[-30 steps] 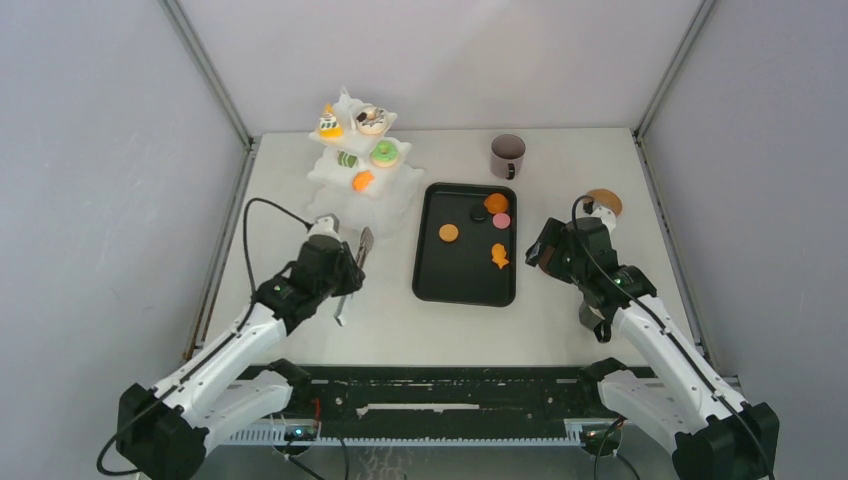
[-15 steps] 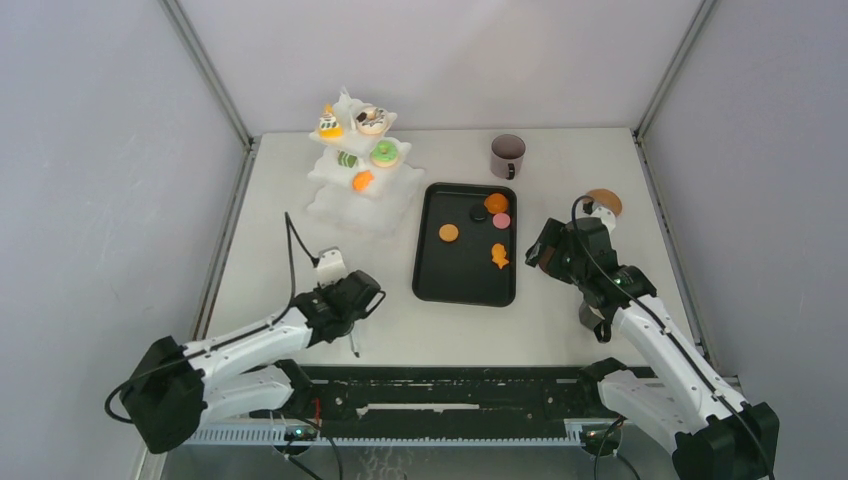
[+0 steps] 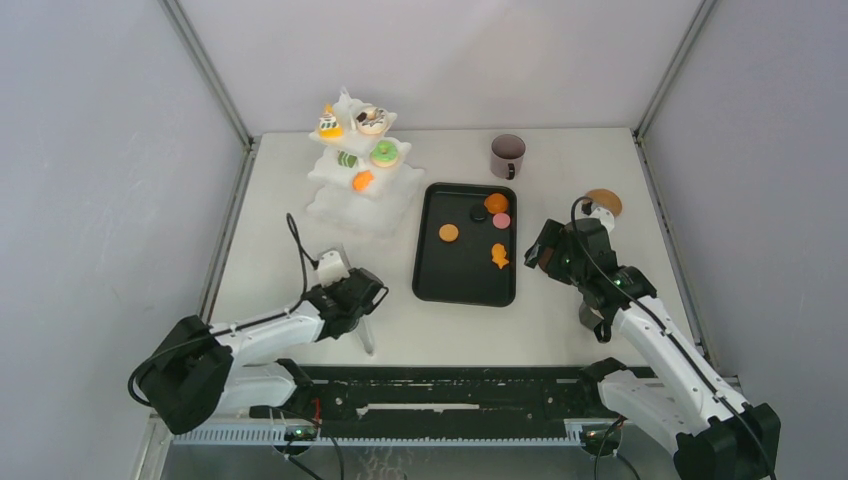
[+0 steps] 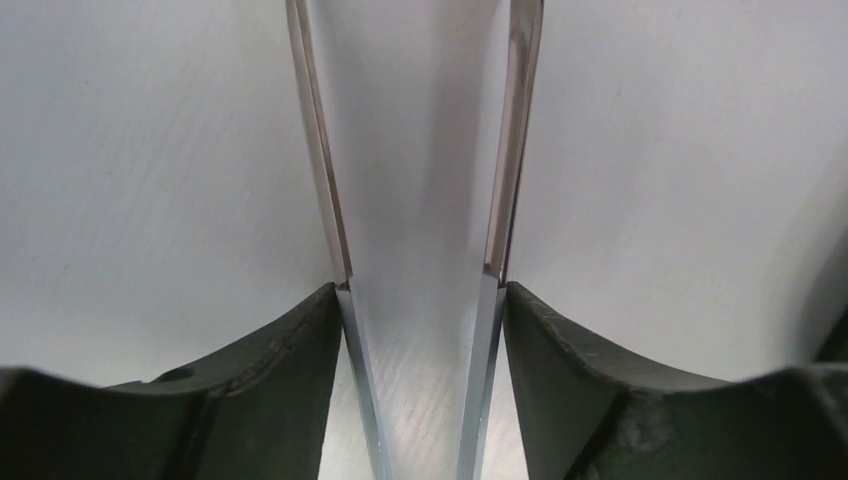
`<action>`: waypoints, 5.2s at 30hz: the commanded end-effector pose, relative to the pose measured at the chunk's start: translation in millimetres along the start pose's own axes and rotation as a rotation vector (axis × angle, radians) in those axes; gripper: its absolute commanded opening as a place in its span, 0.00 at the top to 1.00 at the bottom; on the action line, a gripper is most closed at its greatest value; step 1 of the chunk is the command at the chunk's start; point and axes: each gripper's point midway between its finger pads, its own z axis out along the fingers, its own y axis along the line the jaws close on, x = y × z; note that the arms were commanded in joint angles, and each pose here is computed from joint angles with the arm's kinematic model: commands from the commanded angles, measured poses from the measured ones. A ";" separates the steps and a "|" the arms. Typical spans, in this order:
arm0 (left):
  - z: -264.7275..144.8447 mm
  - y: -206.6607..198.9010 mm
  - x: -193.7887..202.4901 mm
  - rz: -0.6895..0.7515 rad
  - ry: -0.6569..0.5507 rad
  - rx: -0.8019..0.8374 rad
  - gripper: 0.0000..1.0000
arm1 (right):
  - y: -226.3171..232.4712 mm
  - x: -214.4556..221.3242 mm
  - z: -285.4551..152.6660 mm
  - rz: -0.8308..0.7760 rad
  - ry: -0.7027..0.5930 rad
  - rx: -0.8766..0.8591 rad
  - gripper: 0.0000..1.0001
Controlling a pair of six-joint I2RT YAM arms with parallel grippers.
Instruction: Serve the afternoon tea
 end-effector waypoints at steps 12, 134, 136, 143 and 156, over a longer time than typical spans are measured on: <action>3.1 14.9 31.7 -0.047 0.131 0.067 0.32 | 8.3 -6.7 -2.2 0.009 -0.033 -0.031 0.03; -147.8 -107.9 -74.3 0.472 0.226 0.643 0.94 | -4.0 -40.5 -30.1 0.003 -0.171 0.022 0.03; -149.1 -122.0 -70.7 0.497 0.241 0.679 0.93 | -11.9 -45.8 -35.1 0.012 -0.183 0.042 0.02; -148.9 -171.9 -62.8 0.472 0.296 0.766 0.91 | -34.2 -61.8 -56.1 0.062 -0.262 0.089 0.03; -108.4 -191.4 -59.1 0.497 0.309 0.586 0.64 | -29.9 -60.0 -46.0 0.056 -0.230 0.081 0.03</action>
